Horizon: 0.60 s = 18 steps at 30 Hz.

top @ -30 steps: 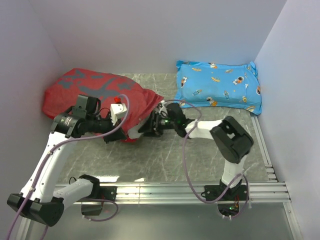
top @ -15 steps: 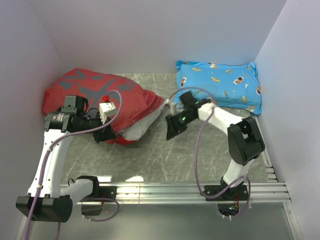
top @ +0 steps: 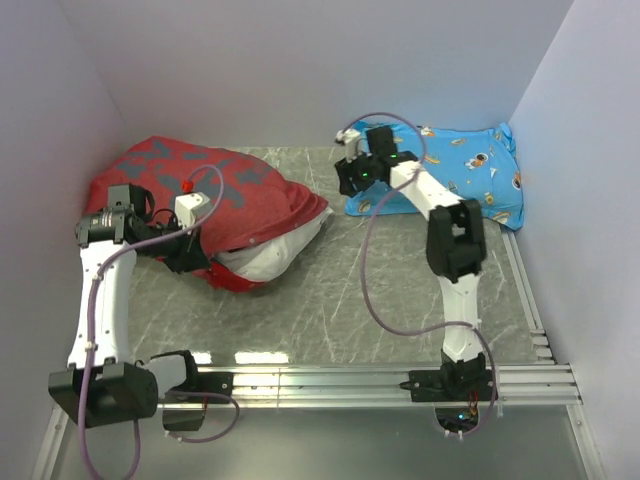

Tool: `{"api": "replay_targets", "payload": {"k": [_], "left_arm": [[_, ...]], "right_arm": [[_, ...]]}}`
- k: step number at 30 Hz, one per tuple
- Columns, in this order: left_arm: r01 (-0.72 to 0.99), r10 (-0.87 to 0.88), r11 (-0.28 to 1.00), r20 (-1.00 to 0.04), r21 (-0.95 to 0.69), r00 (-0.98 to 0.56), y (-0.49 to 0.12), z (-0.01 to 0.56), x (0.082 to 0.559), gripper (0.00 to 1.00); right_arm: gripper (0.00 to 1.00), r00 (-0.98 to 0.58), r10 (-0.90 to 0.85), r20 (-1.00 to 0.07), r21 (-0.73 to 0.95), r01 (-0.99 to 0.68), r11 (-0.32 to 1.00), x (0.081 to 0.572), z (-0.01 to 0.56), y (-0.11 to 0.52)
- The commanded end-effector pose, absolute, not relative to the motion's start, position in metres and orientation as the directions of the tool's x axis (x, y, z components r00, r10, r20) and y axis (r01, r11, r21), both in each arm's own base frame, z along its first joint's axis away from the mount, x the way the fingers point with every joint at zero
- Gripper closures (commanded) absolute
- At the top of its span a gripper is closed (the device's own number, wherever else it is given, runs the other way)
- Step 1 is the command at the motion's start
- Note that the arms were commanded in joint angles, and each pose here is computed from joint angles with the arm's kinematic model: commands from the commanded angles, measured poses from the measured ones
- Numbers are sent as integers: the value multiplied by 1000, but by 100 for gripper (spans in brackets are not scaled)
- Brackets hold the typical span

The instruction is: Put the pillow into the pillowcase

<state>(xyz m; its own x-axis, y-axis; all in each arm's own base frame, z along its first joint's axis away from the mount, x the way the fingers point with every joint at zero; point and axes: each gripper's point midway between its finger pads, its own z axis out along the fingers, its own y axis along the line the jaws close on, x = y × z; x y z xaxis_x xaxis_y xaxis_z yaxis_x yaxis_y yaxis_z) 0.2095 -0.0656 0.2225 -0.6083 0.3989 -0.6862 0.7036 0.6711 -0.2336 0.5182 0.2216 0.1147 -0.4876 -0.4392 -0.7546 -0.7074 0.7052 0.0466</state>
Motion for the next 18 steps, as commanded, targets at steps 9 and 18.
{"api": "replay_targets", "payload": {"k": [9,18], "left_arm": [[582,259,774,-713,-251,-652,-12,232,271,100],[568,235,778,-713,-268,-660,8,230,278,100]], "right_arm": [[34,-138,-783,-607,-193,-930,314,478,77,293],[56,3,-770,-638,-169,-976,136,444,77,353]]}}
